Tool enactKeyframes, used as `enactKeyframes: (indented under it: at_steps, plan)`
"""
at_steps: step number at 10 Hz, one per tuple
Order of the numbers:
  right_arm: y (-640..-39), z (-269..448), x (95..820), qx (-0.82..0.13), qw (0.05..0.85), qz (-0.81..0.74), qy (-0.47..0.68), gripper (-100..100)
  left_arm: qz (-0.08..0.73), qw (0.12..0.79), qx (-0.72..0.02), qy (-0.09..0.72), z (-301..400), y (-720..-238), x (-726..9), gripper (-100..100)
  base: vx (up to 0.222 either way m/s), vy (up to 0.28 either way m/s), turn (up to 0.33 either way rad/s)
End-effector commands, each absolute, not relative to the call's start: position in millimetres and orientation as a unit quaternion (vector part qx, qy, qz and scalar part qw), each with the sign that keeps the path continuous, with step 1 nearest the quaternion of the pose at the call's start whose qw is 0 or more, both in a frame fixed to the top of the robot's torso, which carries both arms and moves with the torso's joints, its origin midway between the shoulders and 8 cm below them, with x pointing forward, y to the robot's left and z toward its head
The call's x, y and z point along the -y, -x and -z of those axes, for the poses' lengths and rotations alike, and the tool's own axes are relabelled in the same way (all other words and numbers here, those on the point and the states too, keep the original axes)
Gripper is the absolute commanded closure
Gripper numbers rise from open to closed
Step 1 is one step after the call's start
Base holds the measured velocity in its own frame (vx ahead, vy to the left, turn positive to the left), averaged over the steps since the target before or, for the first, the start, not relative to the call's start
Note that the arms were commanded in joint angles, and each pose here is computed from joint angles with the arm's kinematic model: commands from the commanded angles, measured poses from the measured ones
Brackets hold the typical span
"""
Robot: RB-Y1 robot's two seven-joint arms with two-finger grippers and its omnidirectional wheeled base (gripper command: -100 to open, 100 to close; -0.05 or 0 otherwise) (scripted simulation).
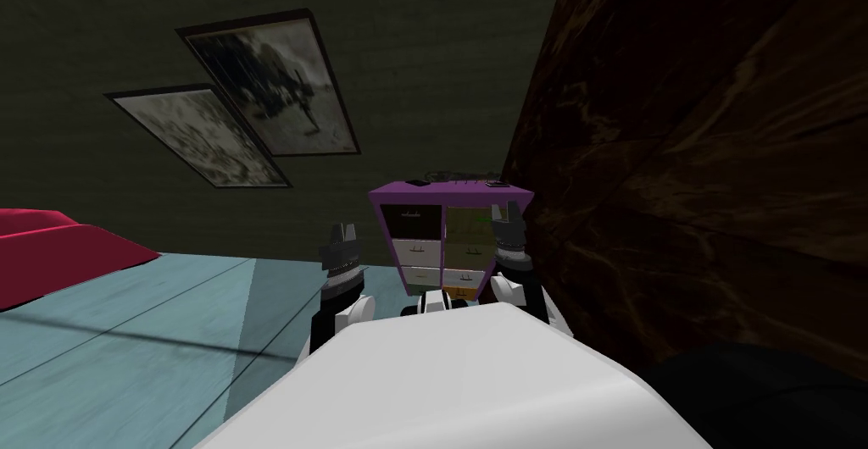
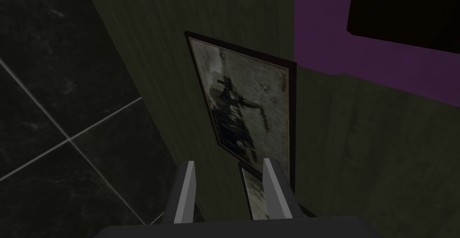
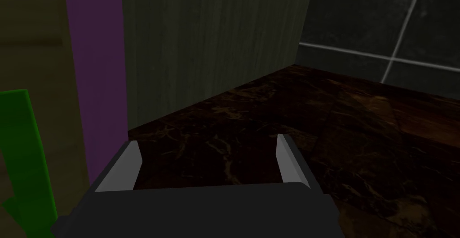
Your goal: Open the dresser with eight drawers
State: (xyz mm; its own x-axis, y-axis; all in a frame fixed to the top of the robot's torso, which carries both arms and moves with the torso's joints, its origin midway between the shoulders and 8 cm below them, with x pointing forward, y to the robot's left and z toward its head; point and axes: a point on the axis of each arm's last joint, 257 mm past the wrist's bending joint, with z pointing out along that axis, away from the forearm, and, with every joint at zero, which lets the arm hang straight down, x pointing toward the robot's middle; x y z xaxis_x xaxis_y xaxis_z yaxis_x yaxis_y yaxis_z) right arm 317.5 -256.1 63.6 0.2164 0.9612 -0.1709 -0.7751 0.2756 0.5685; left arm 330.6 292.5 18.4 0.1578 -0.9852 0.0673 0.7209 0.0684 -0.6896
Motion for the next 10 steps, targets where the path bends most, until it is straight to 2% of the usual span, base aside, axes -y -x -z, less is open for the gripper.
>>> enactKeyframes:
  at_steps: [1, 10]
  plan:
    - [-328.5, -43.0, 257.2, -0.275, 0.749, -0.566, -0.206, -100, 0.611, 0.698, -0.218, 0.304, -18.4, -330.6, -292.5, 0, 0.001, -0.003, -0.013]
    - [-330.8, -39.7, 255.7, -0.288, 0.757, -0.553, -0.196, -100, 0.611, 0.698, -0.218, 0.304, -18.4, -330.7, -292.5, 0, 0.000, 0.006, -0.002]
